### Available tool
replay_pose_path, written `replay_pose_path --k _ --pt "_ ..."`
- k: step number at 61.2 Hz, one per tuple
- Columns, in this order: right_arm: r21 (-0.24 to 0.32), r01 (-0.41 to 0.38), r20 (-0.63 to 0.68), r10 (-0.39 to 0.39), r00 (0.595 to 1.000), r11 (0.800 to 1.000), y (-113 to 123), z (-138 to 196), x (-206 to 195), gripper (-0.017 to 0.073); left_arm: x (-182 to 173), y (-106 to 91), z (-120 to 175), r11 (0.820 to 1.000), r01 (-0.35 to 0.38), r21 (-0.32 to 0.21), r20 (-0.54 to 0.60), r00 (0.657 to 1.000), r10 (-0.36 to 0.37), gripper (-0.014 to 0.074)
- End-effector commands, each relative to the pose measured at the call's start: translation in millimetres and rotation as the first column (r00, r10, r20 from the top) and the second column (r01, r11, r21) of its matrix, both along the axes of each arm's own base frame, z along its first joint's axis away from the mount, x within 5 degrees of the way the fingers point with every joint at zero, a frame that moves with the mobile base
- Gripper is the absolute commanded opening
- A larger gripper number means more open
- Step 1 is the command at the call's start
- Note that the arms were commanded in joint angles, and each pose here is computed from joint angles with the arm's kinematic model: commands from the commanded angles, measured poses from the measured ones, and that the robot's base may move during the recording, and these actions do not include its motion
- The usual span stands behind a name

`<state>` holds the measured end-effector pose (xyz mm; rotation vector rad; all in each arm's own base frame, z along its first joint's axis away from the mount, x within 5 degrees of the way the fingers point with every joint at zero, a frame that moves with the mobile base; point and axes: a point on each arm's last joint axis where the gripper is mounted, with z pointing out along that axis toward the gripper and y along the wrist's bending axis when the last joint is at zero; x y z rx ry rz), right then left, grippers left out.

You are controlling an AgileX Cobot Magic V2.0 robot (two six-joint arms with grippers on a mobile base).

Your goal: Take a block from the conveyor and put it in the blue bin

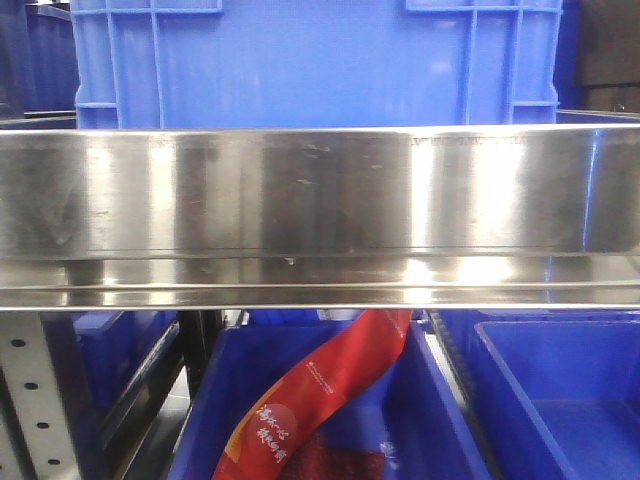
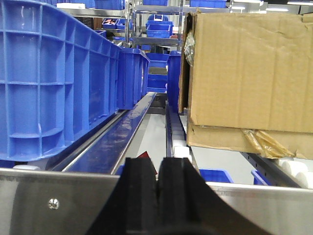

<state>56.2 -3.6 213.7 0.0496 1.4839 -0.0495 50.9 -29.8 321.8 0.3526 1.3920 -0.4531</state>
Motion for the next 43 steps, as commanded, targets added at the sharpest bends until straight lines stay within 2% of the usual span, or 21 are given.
replay_pose_path --k 1,20,23,27,30,37,43 --pt "-0.008 0.007 0.031 -0.007 0.999 1.0 -0.4 2.3 -0.5 -0.0167 -1.0 0.7 1.7 1.0 0.0 -0.022 0.021 1.0 0.0 -0.0111" --pt "-0.008 0.007 0.031 -0.007 0.999 1.0 -0.4 2.3 -0.5 -0.0167 -1.8 1.2 0.4 1.0 0.0 -0.02 0.02 1.0 0.0 -0.0111" --pt "-0.008 0.007 0.031 -0.007 0.999 1.0 -0.4 2.3 -0.5 -0.0167 -2.2 1.8 -1.2 1.0 -0.009 -0.004 0.046 0.999 0.009 -0.0111" --pt "-0.008 0.007 0.031 -0.007 0.999 1.0 -0.4 2.3 -0.5 -0.0167 -1.7 2.6 -7.2 0.997 -0.041 0.066 0.099 0.994 0.034 -0.0111" --pt "-0.008 0.007 0.031 -0.007 0.999 1.0 -0.4 2.3 -0.5 -0.0167 -1.0 3.4 -14.6 0.994 -0.063 0.084 0.105 0.993 0.054 -0.0111" --pt "-0.008 0.007 0.031 -0.007 0.999 1.0 -0.4 2.3 -0.5 -0.0167 3.3 6.9 -38.5 0.991 -0.128 0.032 0.016 0.992 0.127 -0.0111" --pt "-0.008 0.007 0.031 -0.007 0.999 1.0 -0.4 2.3 -0.5 -0.0167 6.9 12.4 -59.6 0.972 -0.229 0.046 -0.026 0.973 0.231 -0.0111"
